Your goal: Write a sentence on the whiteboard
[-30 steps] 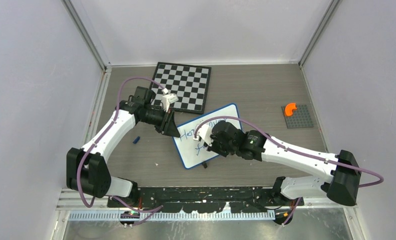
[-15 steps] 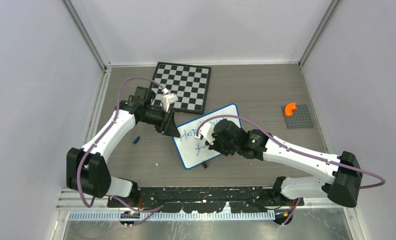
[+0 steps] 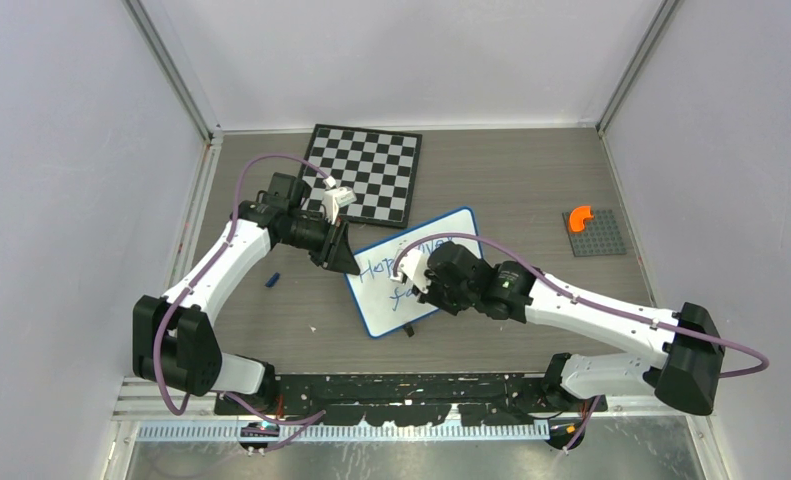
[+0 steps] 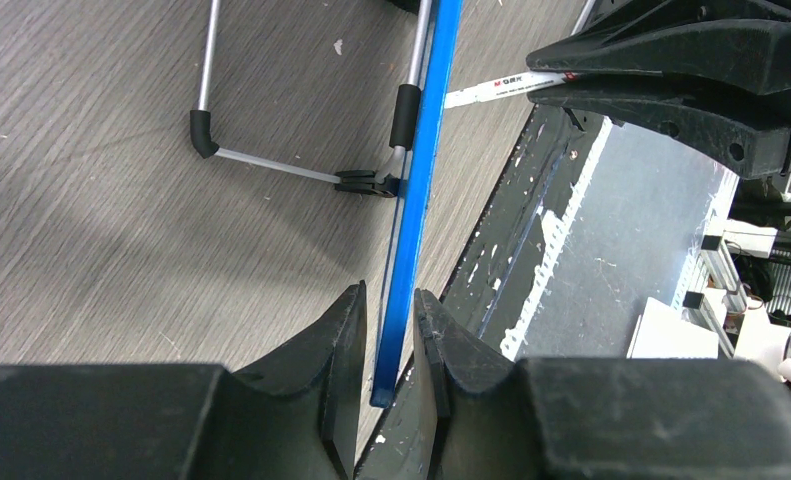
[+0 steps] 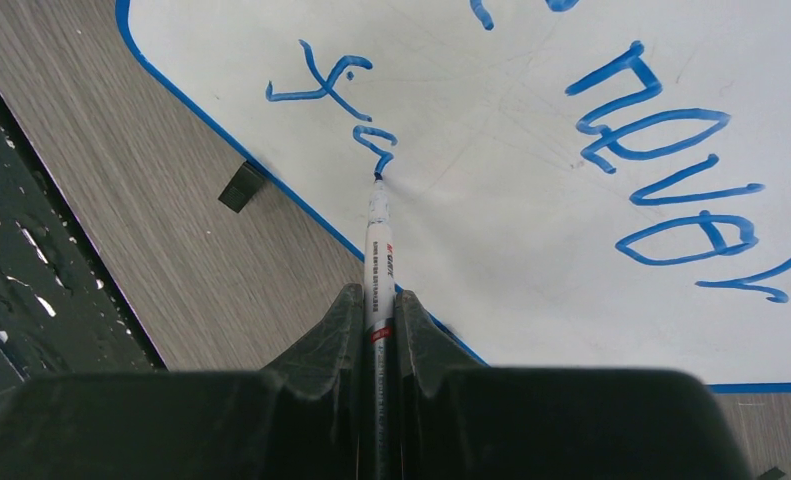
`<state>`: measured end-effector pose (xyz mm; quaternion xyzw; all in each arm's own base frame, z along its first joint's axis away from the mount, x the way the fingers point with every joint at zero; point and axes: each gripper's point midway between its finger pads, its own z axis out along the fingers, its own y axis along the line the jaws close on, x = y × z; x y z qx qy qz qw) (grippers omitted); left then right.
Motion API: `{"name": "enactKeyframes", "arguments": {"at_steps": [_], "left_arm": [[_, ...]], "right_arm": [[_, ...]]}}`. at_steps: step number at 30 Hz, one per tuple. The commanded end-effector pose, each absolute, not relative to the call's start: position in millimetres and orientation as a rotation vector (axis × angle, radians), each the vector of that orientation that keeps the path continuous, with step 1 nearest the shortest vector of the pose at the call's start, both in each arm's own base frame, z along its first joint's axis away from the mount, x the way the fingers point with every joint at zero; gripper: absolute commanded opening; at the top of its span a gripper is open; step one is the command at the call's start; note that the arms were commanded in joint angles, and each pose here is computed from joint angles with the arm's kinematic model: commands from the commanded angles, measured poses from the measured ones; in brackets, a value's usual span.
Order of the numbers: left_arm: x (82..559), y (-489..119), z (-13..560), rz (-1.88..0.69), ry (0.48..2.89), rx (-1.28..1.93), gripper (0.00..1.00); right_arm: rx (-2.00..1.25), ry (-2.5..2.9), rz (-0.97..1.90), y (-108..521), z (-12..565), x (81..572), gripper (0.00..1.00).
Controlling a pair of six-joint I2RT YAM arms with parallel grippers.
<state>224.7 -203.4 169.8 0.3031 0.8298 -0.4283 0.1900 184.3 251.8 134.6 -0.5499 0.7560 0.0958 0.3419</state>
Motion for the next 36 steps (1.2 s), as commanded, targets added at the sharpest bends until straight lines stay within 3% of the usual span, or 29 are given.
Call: {"name": "enactKeyframes", "arguments": {"at_steps": [1,36], "left_arm": [[227.8,-207.2,177.7,-1.209,2.287,0.876,0.25],[227.2,-206.9,178.9,-1.204,2.276,0.881,0.25]], "right_arm": [[-1.363,1.903,0.270,255.7,164.3,191.2,0.00],[-1.266,1.890,0.215,255.8,185.4,211.1,0.00]]}}
